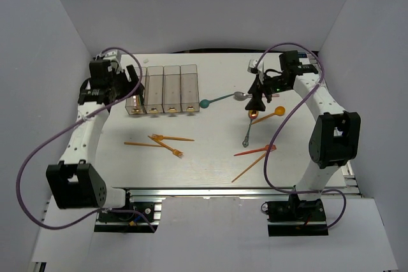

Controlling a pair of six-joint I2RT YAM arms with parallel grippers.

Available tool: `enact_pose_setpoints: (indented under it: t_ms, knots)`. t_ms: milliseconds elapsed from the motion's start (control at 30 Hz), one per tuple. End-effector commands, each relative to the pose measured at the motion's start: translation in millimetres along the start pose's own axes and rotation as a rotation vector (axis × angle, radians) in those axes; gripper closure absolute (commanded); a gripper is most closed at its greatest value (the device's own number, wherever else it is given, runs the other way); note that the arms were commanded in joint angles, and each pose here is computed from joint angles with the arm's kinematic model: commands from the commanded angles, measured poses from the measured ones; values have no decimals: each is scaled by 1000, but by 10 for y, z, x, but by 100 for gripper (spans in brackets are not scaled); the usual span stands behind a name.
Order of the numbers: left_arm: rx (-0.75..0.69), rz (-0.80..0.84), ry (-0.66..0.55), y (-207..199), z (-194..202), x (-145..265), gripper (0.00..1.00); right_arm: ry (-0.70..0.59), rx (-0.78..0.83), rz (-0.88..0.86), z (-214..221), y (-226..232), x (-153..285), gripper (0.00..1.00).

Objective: Sort the eating utensils into containers

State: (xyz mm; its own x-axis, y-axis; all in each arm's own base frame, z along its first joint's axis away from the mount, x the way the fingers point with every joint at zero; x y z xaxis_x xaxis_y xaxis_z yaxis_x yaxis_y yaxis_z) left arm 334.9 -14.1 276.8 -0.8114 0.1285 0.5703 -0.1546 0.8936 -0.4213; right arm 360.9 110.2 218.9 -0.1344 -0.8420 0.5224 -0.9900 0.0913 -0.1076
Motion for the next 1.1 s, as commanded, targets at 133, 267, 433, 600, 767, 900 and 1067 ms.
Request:
enact_pose_setpoints:
  t_ms: [133,267,433,600,767,900,1067]
  knots:
    - [140,247,66,-70,652,374,17,-11,-71,-31,28,219,1,11]
    - [309,271,167,19,1111,382,22,-22,-96,-25,60,264,-22,11]
    - [476,228,282,144,1551,341,32,-30,-132,-30,102,310,-90,11]
    - [534,137,350,178,1785,231,46,-42,-153,-35,78,382,-195,11]
    - [627,-80,345,329,1898,95,44,-44,-135,-32,31,441,-249,11]
    - [675,-230,368,399,1879,-37,41,-38,-133,-25,38,454,-248,11]
    - [679,-252,300,365,1691,-112,38,-24,-130,-13,52,460,-237,11]
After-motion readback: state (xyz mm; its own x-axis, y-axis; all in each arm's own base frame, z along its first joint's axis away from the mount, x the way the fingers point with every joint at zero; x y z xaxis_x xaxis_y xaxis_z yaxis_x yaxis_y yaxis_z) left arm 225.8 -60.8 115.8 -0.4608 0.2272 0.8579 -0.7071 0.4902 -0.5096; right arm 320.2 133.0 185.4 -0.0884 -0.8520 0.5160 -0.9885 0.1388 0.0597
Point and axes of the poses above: each gripper's point midway between its finger pads, its own x axis back along the fingers, its own y axis along the line the jaws close on, z = x × y, the point moved 8 cm from there along x, back along the fingers, and after that the axes turned 11 degrees about x, right-handed, at the moved point
